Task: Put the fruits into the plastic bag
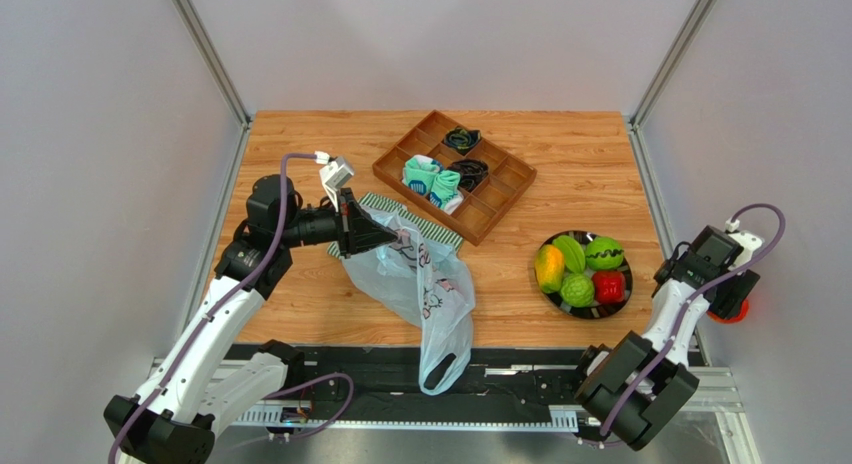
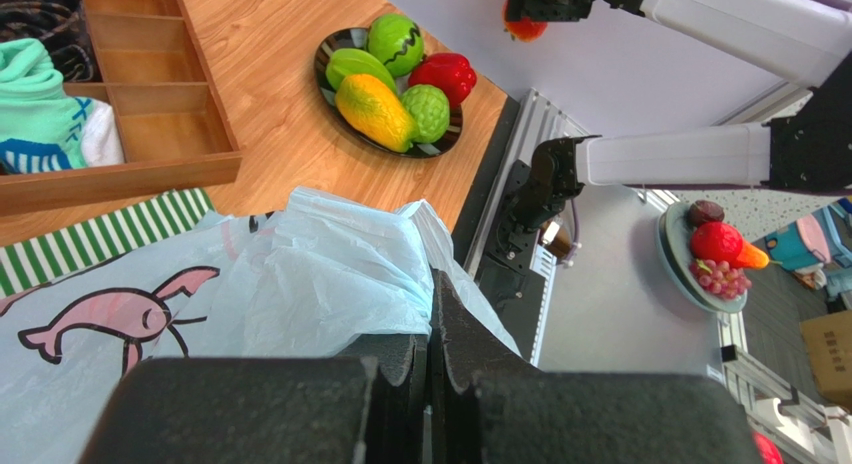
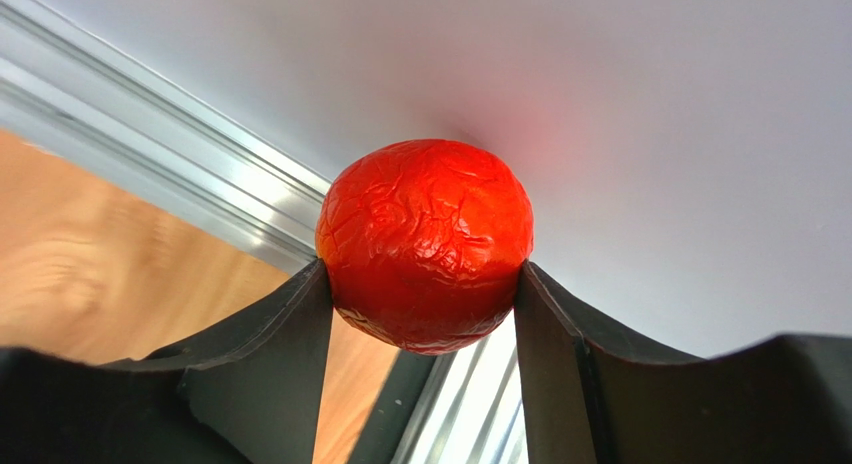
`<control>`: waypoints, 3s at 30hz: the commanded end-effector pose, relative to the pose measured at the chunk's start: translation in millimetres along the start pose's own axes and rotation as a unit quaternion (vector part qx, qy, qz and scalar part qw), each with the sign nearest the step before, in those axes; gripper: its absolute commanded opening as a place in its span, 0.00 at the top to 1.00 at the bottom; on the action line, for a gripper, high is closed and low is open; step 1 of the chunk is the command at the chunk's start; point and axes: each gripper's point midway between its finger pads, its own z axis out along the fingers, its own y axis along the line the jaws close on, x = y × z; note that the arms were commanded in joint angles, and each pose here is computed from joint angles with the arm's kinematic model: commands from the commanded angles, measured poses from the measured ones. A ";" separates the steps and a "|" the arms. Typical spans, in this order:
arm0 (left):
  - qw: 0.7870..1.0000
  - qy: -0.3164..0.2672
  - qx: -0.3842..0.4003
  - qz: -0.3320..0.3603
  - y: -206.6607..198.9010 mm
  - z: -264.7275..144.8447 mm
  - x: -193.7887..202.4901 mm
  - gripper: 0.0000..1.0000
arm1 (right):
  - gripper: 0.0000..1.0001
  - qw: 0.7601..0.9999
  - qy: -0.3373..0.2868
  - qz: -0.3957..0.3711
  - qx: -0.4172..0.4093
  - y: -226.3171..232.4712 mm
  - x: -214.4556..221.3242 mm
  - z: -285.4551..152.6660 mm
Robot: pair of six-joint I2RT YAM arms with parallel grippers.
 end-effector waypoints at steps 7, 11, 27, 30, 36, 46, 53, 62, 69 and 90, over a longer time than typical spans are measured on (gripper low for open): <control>1.000 -0.012 -0.005 0.026 1.5 -1.8 -5.4 1.00 | 0.85 0.961 -0.180 0.057 -0.200 76.6 -121.6 -110.4; 1.000 -0.011 -0.009 0.024 4.1 -1.0 -4.4 1.00 | 0.89 0.908 -0.219 0.080 -0.349 109.8 -149.5 -185.4; 0.999 -0.012 -0.011 0.037 4.7 -1.8 -5.5 1.00 | 1.00 0.466 -0.081 0.006 -0.881 168.0 -18.6 -518.4; 0.999 -0.010 -0.024 0.035 10.0 -2.0 -4.5 1.00 | 1.00 0.389 -0.089 -0.073 -0.914 155.7 15.9 -575.4; 0.998 -0.013 -0.049 0.038 18.5 -4.4 -5.9 1.00 | 1.00 0.280 -0.079 -0.183 -0.939 144.2 75.8 -645.3; 0.997 -0.015 -0.065 0.036 25.5 -5.7 -6.3 1.00 | 1.00 0.309 -0.074 -0.273 -0.908 173.8 132.6 -658.0; 0.996 -0.019 -0.074 0.037 28.3 -8.0 -8.2 1.00 | 1.00 0.449 -0.055 -0.327 -0.830 204.7 161.7 -596.3; 0.997 -0.017 -0.074 0.031 30.9 -7.5 -7.4 1.00 | 1.00 0.605 -0.119 -0.274 -0.738 215.3 98.3 -517.6; 0.999 -0.008 -0.036 0.029 20.6 -4.5 -4.2 1.00 | 1.00 0.641 -0.137 -0.208 -0.726 221.6 55.4 -498.4; 0.989 -0.083 0.116 0.037 -80.3 -24.0 -70.2 1.00 | 0.99 0.723 -0.127 -0.272 -0.623 318.8 142.7 -465.2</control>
